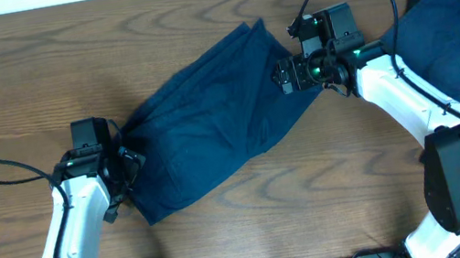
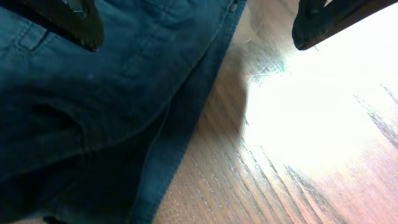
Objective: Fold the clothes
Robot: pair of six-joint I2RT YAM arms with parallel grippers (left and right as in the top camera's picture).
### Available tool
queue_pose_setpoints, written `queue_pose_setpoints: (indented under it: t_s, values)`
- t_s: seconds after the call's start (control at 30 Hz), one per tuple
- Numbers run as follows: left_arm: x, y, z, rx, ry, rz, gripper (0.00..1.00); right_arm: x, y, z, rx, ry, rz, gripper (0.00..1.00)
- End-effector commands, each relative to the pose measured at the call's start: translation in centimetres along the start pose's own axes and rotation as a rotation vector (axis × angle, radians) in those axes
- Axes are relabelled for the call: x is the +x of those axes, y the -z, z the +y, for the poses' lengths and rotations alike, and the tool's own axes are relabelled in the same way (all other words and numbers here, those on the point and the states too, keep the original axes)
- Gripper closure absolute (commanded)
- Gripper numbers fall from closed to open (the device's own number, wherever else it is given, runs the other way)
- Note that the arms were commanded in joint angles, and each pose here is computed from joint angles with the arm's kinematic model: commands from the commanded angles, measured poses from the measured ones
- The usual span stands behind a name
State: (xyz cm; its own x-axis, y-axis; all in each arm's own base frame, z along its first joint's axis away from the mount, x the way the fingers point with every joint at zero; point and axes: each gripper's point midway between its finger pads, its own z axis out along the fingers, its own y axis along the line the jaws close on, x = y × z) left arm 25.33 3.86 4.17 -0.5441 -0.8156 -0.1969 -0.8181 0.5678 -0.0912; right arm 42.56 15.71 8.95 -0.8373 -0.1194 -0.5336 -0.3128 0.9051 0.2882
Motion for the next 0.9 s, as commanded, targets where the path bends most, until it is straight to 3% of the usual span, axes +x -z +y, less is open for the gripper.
queue_pose_setpoints:
  t_s: [0.0, 0.4, 0.43, 0.6, 0.67, 0.7, 0.87]
  values:
    - [0.7, -1.5, 0.2, -0.007, -0.013, 0.048, 0.02, -0.1, 0.0, 0.2, 0.004, 0.026, 0.001, 0.04]
    - [2.6, -6.0, 0.4, -0.067, -0.052, 0.167, 0.04, 0.1, 0.0, 0.1, 0.006, 0.024, 0.010, 0.05]
    - [2.7, -6.1, 0.5, -0.071, -0.053, 0.173, 0.09, 0.1, 0.0, 0.0, 0.010, 0.024, 0.010, 0.05]
    - [2.7, -6.1, 0.0, -0.039, -0.116, 0.178, 0.57, 0.4, 0.0, -0.1, 0.016, 0.060, 0.021, 0.05]
    - [2.6, -6.0, -0.1, -0.032, -0.149, 0.175, 0.85, 0.4, -0.1, 0.2, 0.013, 0.075, 0.022, 0.06]
    - [2.6, -5.9, -0.1, -0.030, -0.163, 0.173, 0.93, 0.4, -0.1, 0.2, 0.013, 0.078, 0.022, 0.07]
    - [2.5, -5.1, -0.2, -0.020, -0.184, 0.166, 0.94, 0.4, -0.2, 0.6, 0.007, 0.087, 0.020, 0.14]
